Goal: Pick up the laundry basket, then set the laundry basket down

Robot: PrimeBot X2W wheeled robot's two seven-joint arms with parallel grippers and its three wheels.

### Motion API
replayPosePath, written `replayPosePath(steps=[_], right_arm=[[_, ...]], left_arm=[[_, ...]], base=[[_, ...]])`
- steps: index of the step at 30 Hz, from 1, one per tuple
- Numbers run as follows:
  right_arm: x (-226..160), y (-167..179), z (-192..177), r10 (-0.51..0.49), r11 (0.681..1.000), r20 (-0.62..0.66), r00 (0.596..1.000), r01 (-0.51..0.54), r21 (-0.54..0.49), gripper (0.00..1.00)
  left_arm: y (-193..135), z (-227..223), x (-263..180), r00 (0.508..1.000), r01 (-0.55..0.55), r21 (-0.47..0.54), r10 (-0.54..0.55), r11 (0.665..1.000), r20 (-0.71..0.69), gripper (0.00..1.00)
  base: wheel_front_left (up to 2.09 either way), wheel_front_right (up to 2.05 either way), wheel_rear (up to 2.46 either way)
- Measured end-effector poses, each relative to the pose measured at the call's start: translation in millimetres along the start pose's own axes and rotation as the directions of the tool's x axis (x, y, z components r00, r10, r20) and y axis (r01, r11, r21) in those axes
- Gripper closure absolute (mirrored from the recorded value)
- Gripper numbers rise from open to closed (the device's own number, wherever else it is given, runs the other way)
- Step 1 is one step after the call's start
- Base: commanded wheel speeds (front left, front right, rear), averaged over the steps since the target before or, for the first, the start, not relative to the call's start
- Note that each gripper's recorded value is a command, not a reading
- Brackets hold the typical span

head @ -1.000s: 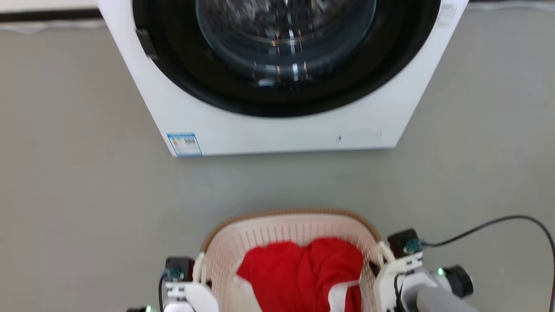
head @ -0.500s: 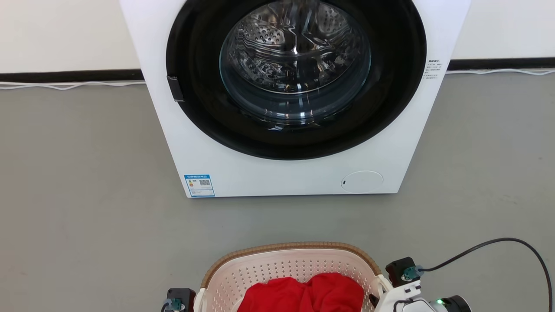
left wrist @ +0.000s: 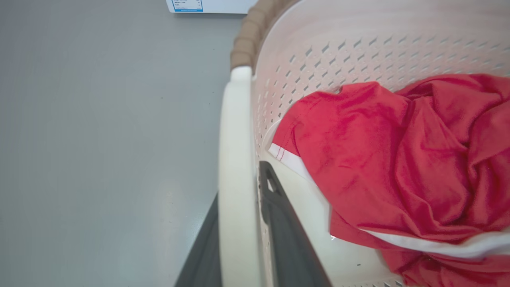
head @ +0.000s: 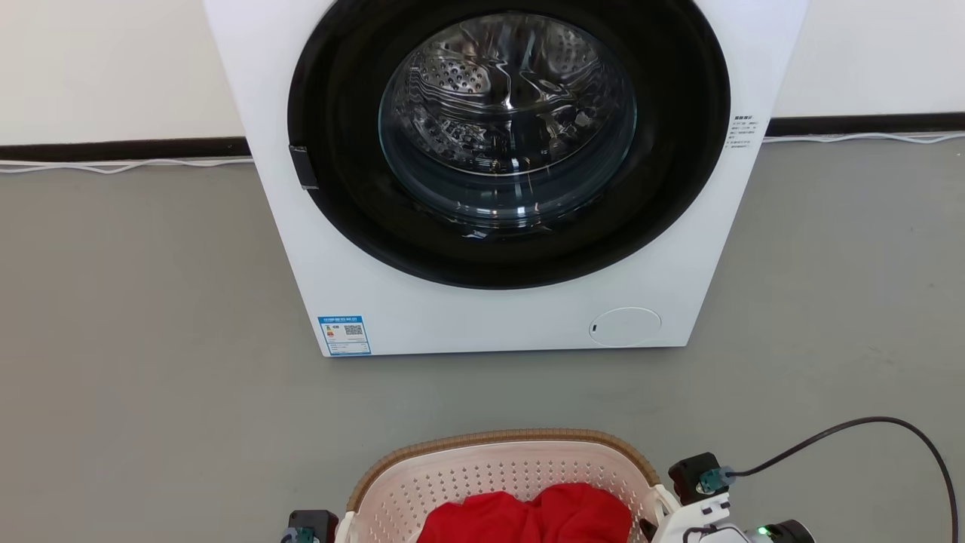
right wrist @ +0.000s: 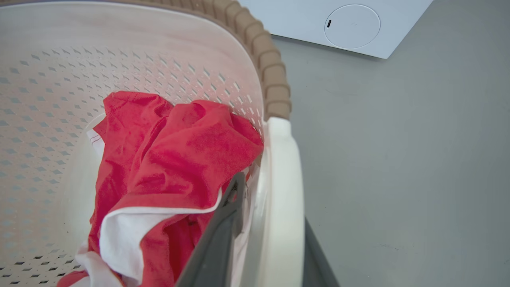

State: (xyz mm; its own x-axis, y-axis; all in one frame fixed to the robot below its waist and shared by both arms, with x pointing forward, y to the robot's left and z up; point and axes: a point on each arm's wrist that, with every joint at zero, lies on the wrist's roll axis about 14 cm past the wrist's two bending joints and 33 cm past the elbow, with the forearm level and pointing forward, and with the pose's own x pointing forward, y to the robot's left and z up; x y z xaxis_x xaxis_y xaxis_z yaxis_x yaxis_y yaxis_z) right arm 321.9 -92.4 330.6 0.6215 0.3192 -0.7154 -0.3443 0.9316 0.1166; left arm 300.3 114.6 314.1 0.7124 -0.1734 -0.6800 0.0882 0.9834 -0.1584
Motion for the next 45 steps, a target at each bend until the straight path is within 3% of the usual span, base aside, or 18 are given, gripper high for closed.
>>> replayPosePath(steps=[45], right_arm=[[3, 4, -13, 0.015, 1.0, -0.039, 0.999, -0.014, 0.019, 1.0]], left_arm=[[0, -13, 0, 0.999, -0.006, -0.013, 0.005, 1.0, -0.039, 1.0]], base=[[0.0, 0.0, 0.0]])
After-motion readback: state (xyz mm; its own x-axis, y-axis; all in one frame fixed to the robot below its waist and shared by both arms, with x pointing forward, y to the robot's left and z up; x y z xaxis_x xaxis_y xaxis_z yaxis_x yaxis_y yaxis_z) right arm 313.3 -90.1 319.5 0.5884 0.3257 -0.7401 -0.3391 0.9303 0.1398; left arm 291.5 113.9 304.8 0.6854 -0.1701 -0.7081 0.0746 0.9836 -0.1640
